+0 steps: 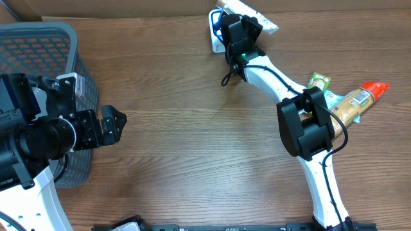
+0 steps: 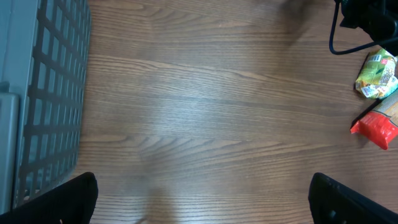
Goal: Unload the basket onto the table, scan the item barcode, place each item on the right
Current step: 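Hold the white tube against the white scanner cube face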
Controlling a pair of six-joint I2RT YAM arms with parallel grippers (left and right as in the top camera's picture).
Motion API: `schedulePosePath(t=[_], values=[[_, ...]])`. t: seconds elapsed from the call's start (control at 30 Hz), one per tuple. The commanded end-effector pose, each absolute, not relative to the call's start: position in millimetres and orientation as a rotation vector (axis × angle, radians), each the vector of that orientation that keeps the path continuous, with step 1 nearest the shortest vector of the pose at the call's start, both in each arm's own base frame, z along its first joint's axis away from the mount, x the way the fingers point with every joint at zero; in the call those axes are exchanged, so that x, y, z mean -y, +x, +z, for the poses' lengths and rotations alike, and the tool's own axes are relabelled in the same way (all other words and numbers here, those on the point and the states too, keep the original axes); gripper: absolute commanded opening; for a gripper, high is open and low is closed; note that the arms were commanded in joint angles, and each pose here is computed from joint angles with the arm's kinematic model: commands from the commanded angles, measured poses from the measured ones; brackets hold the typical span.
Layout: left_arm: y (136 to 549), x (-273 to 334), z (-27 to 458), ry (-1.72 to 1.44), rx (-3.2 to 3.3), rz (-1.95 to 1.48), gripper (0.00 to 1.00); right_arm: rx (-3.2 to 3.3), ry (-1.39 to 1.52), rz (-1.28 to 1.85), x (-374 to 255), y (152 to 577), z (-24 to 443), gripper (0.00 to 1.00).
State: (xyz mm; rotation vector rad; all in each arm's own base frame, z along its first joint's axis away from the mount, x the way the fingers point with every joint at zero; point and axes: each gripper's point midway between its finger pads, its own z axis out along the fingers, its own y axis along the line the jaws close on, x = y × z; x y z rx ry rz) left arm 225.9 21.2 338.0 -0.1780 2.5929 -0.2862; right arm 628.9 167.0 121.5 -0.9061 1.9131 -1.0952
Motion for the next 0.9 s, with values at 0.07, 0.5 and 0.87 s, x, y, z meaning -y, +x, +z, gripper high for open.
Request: schedulePosePath(t=[0.07,0.5,0.87], values=[[227,-23,338,-0.174,-2.594,-0.283,1.00,-1.872,-0.861,-1.072,-177,630,151,0.04],[227,-23,338,-0.174,-2.594,-0.283,1.00,-1.914,-0.858,-1.019,-190,618,145,0.04],[227,-23,338,-0.174,-2.594,-0.283,0.99,-2.039,-0.454,-0.519,-171,544,291,0.04]])
